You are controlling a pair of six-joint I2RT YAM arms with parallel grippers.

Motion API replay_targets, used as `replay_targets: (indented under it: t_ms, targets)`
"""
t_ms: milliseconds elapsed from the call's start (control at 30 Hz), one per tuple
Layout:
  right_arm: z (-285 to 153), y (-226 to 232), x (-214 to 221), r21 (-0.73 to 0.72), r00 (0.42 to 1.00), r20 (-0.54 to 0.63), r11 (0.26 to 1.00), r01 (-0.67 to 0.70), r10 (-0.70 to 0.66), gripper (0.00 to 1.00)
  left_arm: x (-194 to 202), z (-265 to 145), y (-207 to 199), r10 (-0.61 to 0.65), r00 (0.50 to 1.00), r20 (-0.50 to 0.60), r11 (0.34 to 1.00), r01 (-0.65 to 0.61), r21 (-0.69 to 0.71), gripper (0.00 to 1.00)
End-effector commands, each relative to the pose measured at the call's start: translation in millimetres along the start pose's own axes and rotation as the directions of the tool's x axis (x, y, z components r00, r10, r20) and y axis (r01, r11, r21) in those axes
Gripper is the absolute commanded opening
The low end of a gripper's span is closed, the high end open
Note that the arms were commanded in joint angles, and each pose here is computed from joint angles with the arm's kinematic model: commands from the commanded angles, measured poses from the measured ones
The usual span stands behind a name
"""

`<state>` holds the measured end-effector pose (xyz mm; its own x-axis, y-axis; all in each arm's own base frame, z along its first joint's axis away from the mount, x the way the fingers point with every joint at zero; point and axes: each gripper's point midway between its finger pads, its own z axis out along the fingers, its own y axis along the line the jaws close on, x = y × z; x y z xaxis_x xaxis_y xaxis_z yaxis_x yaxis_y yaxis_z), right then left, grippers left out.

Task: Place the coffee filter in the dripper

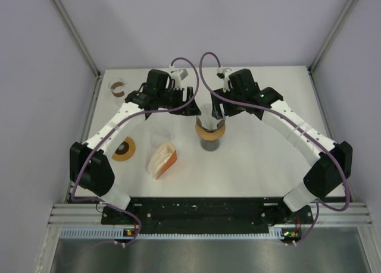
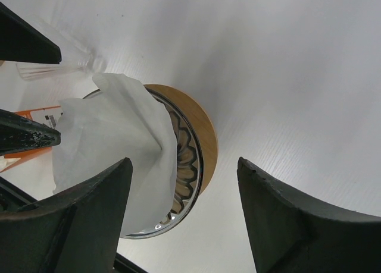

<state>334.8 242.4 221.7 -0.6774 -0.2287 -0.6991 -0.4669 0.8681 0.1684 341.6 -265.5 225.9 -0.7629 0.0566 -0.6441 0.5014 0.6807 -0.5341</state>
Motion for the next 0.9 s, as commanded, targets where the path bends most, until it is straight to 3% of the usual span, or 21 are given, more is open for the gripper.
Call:
replay_targets:
  t_ms: [0, 300, 433, 733, 867]
  targets:
    - [-24, 3, -35, -0.009, 0.994, 0.107, 1.000, 0.023, -0.022, 0.72, -26, -24, -24, 0.102, 0.992, 0.077, 0.994, -0.105, 0.038, 0.78]
    - [-71, 1, -56, 0.022, 0.975, 0.216, 0.998, 0.052, -0.055, 0.72, -48, -90, -1, 0.236, 0.966, 0.105, 0.970, -0.228, -0.084, 0.79]
    - [-86, 1, -55, 0.022, 0.965, 0.253, 0.998, 0.062, -0.065, 0.72, -35, -118, 25, 0.228, 0.973, 0.046, 0.970, -0.222, -0.103, 0.79]
    - [-95, -4, -36, 0.030, 0.960, 0.266, 0.996, 0.083, -0.088, 0.74, 0, -148, 112, 0.173, 0.982, -0.075, 0.934, -0.188, -0.303, 0.79]
    - [-99, -5, -30, 0.031, 0.959, 0.267, 0.996, 0.086, -0.091, 0.74, 10, -160, 139, 0.106, 0.992, -0.071, 0.927, -0.125, -0.353, 0.79]
